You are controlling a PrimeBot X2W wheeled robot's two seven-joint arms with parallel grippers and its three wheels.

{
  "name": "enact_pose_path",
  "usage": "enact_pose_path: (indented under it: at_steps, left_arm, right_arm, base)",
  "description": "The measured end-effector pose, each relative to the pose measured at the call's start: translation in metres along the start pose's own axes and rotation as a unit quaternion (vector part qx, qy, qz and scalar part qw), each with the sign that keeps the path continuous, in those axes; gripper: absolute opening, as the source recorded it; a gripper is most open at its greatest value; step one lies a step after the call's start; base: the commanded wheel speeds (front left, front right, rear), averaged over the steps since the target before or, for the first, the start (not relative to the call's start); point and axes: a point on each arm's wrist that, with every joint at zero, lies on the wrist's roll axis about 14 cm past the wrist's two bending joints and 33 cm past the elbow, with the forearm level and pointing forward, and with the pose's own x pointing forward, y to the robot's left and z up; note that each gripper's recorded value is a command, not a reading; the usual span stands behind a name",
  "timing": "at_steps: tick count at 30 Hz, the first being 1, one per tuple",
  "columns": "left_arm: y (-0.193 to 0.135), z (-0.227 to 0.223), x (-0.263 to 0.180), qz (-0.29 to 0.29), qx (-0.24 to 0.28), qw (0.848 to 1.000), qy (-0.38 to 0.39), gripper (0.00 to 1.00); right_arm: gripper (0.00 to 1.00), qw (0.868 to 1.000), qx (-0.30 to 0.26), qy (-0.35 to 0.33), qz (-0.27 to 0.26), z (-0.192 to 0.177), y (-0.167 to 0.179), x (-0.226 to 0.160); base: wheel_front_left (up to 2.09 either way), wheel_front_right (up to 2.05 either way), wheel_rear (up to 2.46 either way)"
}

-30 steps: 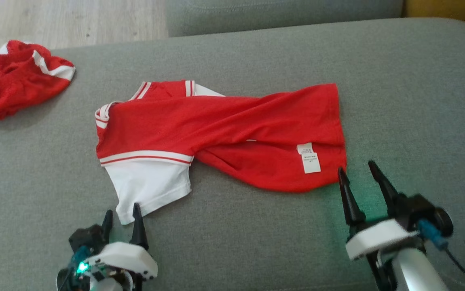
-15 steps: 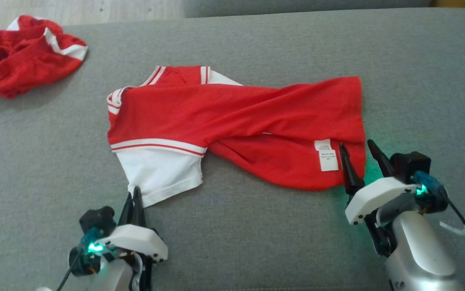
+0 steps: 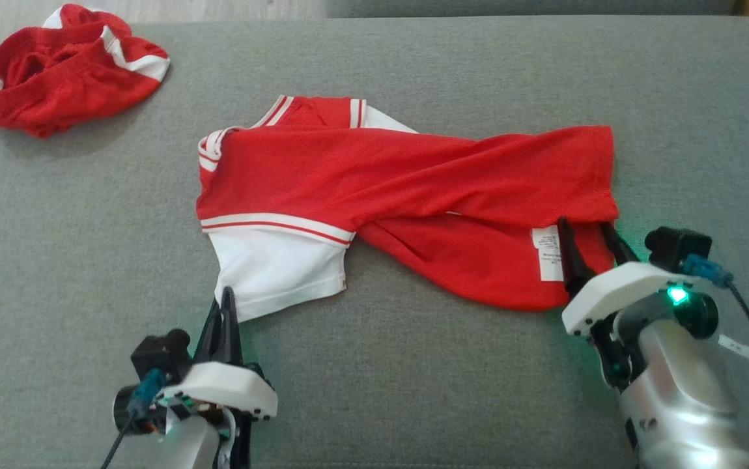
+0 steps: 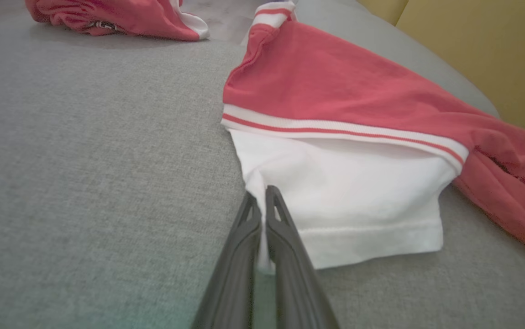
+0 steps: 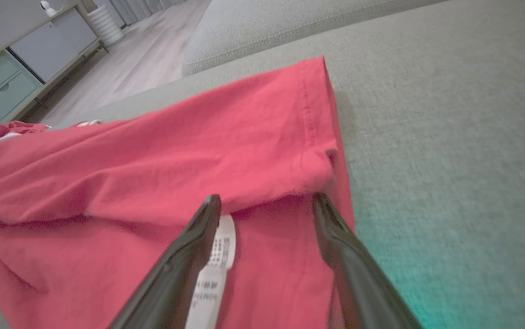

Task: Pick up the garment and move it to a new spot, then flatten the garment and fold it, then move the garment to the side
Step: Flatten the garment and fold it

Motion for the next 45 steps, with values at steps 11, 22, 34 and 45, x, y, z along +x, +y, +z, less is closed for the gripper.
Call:
enact_pose_path:
  at_steps: [11,22,34,45]
  left_arm:
    - [0.006,0.008,-0.008,0.007,0.003,1.000,-0.018,0.00]
    - [-0.004,0.036,-0.017,-0.010,0.006,0.998,-0.066,0.00]
    - [-0.059,0.186,-0.064,-0.123,0.013,0.949,-0.289,0.00]
    - [-0.126,0.314,-0.172,-0.260,0.033,0.867,-0.424,0.00]
  right_arm:
    - [0.88,1.000,0.007,0.005,-0.014,0.002,-0.005,0.014]
    - [0.00,0.999,0.003,-0.054,-0.003,0.032,0.004,0.007]
    - [0.00,0.972,0.039,-0.222,0.060,0.131,0.042,-0.051]
    - [0.00,0.916,0.037,-0.387,0.098,0.232,0.043,-0.179]
  base:
    - [0.00,0.00,0.00]
    - [0.00,0.00,0.00]
    - [0.00,0.00,0.00]
    - [0.00,0.00,0.00]
